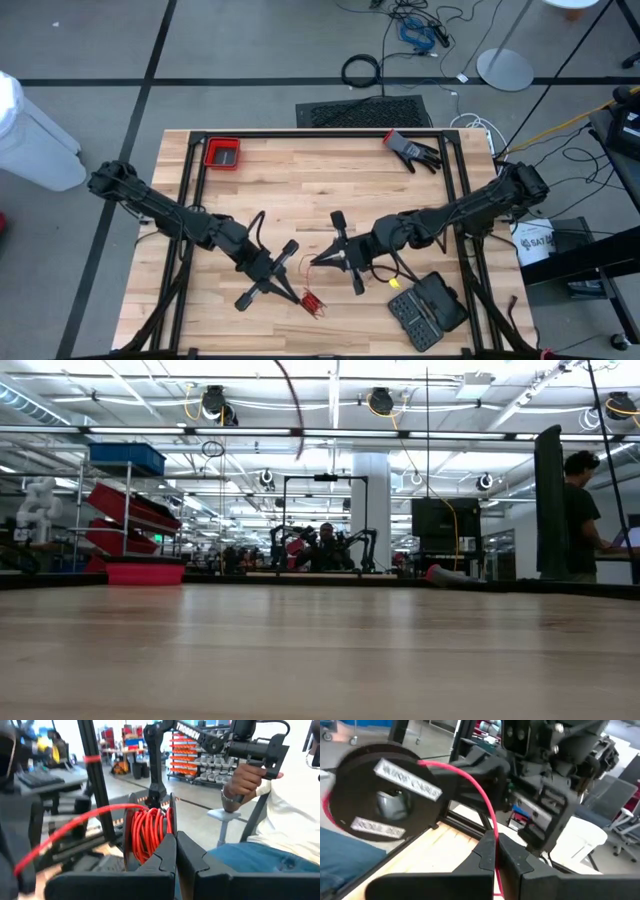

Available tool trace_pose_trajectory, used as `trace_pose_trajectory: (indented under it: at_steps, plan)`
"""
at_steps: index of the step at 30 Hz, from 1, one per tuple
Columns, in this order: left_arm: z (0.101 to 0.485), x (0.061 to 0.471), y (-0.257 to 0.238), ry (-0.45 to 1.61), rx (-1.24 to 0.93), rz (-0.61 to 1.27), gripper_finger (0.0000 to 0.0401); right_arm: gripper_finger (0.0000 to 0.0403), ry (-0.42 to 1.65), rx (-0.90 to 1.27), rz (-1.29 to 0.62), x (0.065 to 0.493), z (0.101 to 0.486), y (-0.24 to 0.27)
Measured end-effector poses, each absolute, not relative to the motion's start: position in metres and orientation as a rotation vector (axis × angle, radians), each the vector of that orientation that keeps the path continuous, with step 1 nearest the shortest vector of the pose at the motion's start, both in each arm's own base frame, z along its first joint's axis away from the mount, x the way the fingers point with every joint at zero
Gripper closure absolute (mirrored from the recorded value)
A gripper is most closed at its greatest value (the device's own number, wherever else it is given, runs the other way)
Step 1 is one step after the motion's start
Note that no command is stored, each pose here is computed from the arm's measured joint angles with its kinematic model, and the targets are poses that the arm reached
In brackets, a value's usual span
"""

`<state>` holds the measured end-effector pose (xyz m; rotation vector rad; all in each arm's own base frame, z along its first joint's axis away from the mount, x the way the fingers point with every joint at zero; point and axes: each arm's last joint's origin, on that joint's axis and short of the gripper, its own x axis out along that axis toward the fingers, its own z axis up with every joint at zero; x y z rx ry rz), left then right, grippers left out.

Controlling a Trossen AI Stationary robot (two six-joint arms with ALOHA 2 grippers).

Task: Coil cords
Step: Coil the red wire onto the spool

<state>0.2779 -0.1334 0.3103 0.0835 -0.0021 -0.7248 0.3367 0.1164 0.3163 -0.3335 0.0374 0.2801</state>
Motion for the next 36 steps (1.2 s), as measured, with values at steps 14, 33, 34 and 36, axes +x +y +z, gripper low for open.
trace_pose_trajectory:
  at_steps: [14, 33, 34, 36]
  plan:
    - [0.301, 0.295, -0.141, -0.156, 0.185, -0.711, 0.0400, 0.0403, 0.052, -0.236, 0.311, 0.338, 0.316, 0.112]
    - [0.311, 0.290, -0.149, -0.277, 0.256, -0.675, 0.0400, 0.0403, 0.137, -0.163, 0.415, 0.336, 0.308, 0.114]
    - [0.311, 0.290, -0.150, -0.278, 0.264, -0.659, 0.0400, 0.0403, 0.145, -0.154, 0.425, 0.336, 0.308, 0.114]
    - [0.311, 0.289, -0.150, -0.279, 0.269, -0.641, 0.0400, 0.0403, 0.158, -0.135, 0.440, 0.336, 0.307, 0.115]
